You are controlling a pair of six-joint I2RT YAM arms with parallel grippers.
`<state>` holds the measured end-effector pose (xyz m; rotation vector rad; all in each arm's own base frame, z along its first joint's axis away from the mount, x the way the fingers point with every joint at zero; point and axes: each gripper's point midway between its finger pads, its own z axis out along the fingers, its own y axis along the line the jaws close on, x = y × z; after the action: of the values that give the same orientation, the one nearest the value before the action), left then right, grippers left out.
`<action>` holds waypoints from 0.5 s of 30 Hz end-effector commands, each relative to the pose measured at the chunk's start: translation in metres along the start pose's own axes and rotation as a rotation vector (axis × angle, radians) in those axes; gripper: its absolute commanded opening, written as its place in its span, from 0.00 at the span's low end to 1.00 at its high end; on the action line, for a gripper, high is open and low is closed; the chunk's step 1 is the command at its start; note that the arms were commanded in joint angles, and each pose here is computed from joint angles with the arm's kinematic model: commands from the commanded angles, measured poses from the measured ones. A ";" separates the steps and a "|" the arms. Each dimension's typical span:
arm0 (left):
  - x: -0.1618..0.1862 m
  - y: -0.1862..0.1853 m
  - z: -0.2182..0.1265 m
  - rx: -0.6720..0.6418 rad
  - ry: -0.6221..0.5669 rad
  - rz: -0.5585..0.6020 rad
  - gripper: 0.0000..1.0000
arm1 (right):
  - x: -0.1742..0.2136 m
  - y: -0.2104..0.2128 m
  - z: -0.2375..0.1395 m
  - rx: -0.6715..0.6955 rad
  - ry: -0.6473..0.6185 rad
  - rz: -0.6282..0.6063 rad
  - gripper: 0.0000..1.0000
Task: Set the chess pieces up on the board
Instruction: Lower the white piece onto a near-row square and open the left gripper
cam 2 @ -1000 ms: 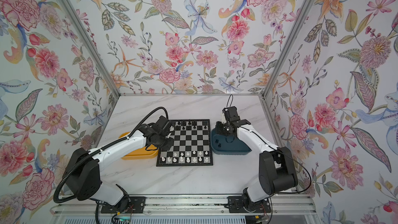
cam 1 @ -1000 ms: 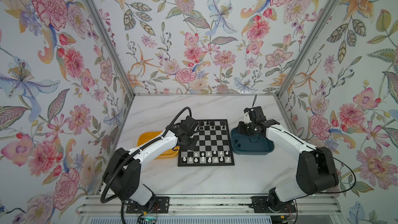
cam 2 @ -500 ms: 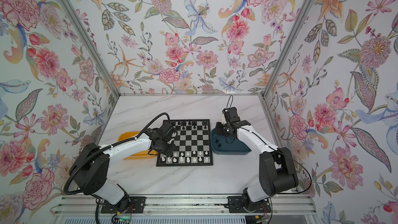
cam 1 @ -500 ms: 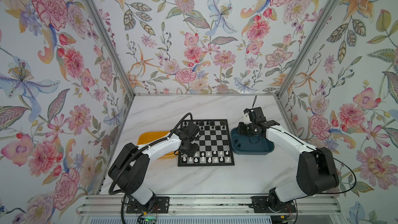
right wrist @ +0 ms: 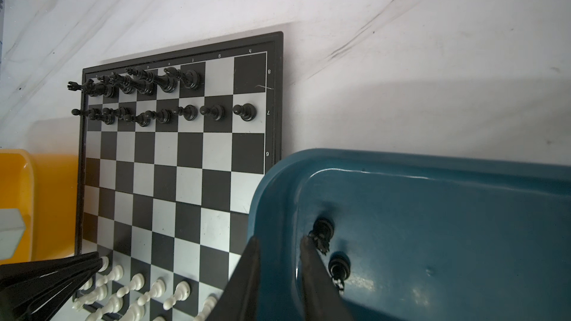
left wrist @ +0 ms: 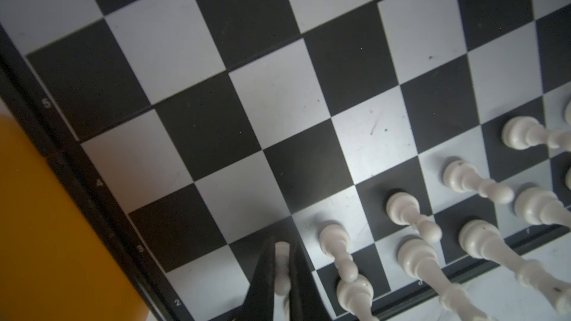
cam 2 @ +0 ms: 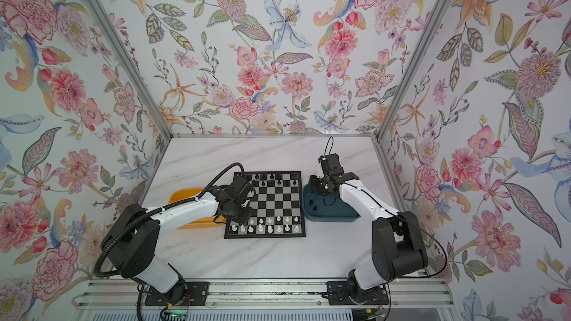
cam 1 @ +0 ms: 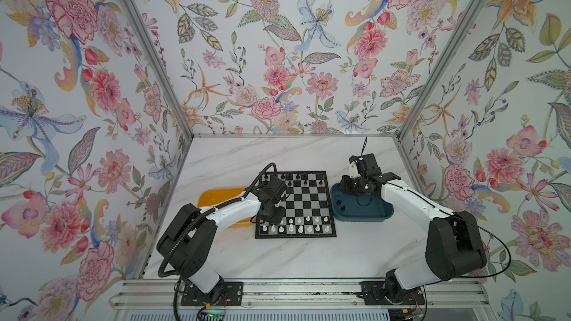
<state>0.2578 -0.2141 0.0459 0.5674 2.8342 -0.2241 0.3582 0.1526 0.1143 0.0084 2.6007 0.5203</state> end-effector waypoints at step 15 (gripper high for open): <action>0.014 -0.001 0.006 -0.014 0.042 0.007 0.16 | 0.001 0.003 -0.007 0.000 -0.019 0.002 0.25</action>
<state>0.2569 -0.2148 0.0453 0.5712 2.8337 -0.2249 0.3581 0.1528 0.1168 0.0065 2.5939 0.5221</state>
